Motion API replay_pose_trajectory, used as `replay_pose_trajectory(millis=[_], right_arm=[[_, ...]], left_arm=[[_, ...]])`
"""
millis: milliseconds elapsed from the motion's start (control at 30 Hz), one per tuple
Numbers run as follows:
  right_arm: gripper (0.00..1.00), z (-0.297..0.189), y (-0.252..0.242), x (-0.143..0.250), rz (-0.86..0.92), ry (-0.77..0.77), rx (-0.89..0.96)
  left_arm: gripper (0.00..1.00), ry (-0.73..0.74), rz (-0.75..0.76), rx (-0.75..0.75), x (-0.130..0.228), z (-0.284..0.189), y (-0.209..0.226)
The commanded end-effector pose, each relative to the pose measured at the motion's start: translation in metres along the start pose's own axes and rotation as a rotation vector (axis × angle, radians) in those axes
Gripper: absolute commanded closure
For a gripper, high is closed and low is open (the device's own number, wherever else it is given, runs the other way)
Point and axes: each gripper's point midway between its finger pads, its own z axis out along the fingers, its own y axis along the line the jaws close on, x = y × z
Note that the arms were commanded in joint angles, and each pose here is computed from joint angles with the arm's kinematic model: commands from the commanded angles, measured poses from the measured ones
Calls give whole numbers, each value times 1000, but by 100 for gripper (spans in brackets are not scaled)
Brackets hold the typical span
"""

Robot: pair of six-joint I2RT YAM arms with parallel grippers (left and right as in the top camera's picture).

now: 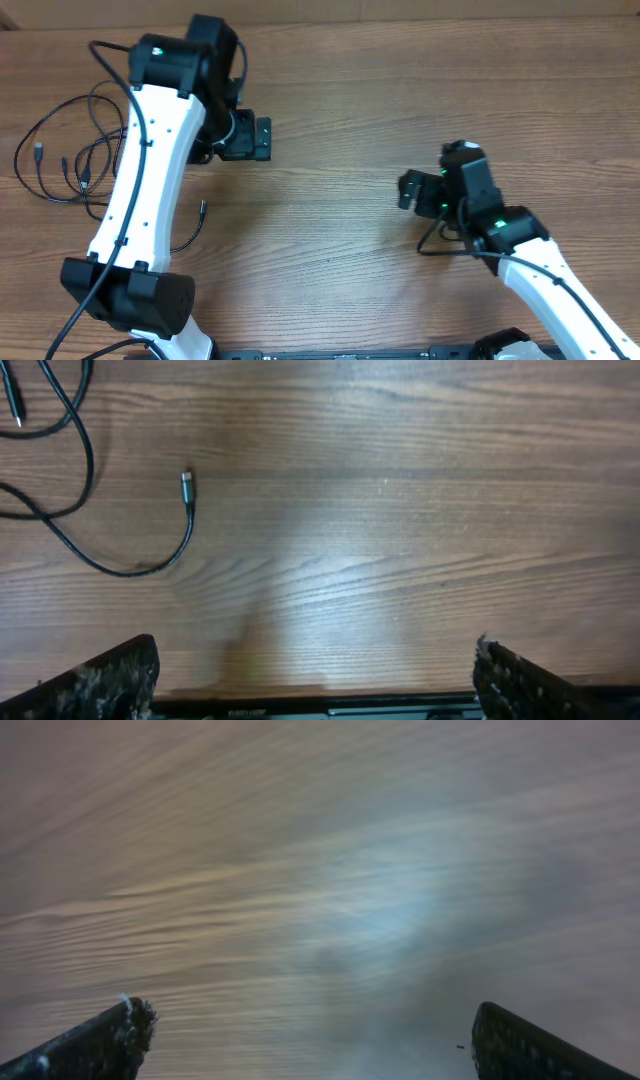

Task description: Untangle cables

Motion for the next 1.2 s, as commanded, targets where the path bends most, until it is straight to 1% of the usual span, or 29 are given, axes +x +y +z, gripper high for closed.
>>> replay_pose_trajectory(millis=[0, 167, 267, 300, 367, 400, 433, 500, 567, 600, 733, 867, 967, 1067, 1167], right_arm=[[0, -14, -27, -15, 73, -7, 71], [0, -20, -69, 6, 105, 103, 187], [0, -25, -87, 14, 127, 136, 258], [0, -26, -90, 19, 131, 156, 271], [0, -28, -91, 23, 130, 173, 278], [0, -29, -91, 25, 127, 175, 279], [0, -31, -91, 24, 128, 171, 276], [0, -35, -89, 22, 124, 143, 263], [0, -43, -87, 18, 114, 90, 238], [0, -53, -85, 14, 113, 38, 216], [0, -79, -80, 9, 107, -97, 157], [0, -100, -67, 9, 23, -232, 40], [0, -112, -66, 13, -5, -317, 6], [0, -121, -66, 13, -6, -364, -12], [0, -122, -65, 12, -3, -372, -16]], left_arm=[[0, 36, 1, -61, 9, 11, 1], [0, 112, -3, -90, 33, 26, 4], [0, 146, -22, -109, 53, 31, 11], [0, 158, -29, -114, 66, 32, 15], [0, 159, -49, -122, 80, 31, 20], [0, 131, -84, -150, 92, 27, 30], [0, 105, -98, -162, 97, 24, 34], [0, 34, -120, -153, 103, 18, 38], [0, -71, -126, -110, 105, 12, 38], [0, -172, -127, -69, 107, 6, 38], [1, -399, -132, 17, 112, -9, 40], [0, -628, -147, 66, 121, -23, 49], [0, -788, -171, 107, 131, -32, 56], [1, -896, -191, 158, 141, -38, 60], [1, -970, -200, 178, 148, -45, 64]])
